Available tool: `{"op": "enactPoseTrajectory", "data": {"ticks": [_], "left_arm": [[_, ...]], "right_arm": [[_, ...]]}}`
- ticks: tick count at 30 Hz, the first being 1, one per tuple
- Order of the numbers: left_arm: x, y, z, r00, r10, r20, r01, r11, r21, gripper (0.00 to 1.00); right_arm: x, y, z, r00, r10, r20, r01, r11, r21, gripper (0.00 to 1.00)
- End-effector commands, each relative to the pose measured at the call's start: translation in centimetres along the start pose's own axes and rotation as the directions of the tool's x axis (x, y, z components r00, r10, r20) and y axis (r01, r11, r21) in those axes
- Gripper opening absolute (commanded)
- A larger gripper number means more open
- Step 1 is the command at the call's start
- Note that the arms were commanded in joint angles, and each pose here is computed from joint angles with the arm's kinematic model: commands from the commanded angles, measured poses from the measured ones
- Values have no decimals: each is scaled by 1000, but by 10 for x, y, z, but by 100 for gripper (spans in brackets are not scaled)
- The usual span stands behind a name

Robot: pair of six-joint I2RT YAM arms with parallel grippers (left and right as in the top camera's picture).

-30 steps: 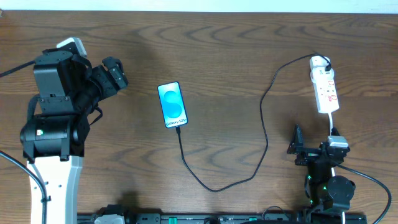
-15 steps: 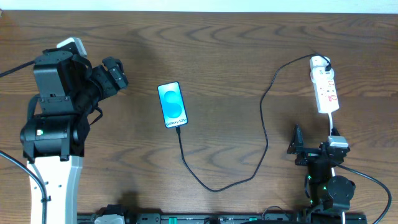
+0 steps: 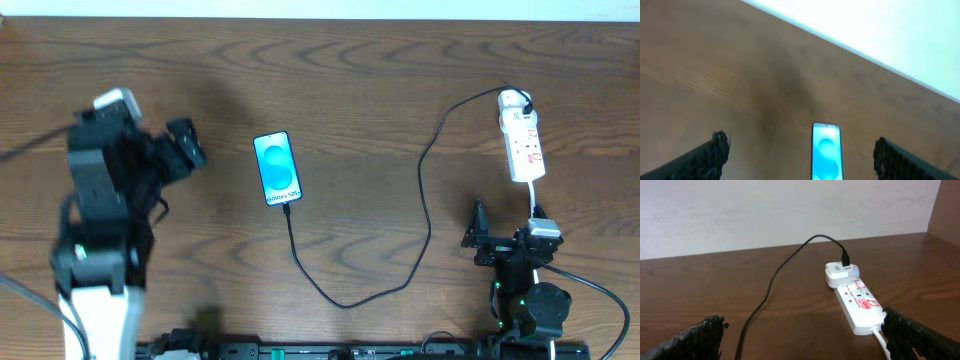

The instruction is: Plug charger to phone and switch on socket

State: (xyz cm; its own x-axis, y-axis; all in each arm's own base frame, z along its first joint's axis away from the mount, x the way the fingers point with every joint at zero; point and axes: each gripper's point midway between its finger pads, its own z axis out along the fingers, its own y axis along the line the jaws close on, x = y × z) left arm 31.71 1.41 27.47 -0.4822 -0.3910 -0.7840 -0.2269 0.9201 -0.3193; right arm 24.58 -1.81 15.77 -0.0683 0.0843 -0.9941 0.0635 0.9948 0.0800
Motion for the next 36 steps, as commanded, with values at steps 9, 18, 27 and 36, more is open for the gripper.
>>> {"op": "enactPoseTrajectory", "data": {"ticks": [9,18,27,36], "left_arm": [[84,34,-5,921,199,336,-236,969,73,94],[123,55,4,862,318,395,-349,937,6,93],[144,69,14,866,325,380,-341,940,-26,94],[141,60,10,856,317,409,-349,937,3,94]], "right_arm": [[0,0,0,1000,12,2,-12,1000,2,99],[0,0,0,1000,12,2,-12,1000,2,99],[0,0,0,1000,12,2,-12,1000,2,99],[0,0,0,1000,12,2,-12,1000,2,99]]}}
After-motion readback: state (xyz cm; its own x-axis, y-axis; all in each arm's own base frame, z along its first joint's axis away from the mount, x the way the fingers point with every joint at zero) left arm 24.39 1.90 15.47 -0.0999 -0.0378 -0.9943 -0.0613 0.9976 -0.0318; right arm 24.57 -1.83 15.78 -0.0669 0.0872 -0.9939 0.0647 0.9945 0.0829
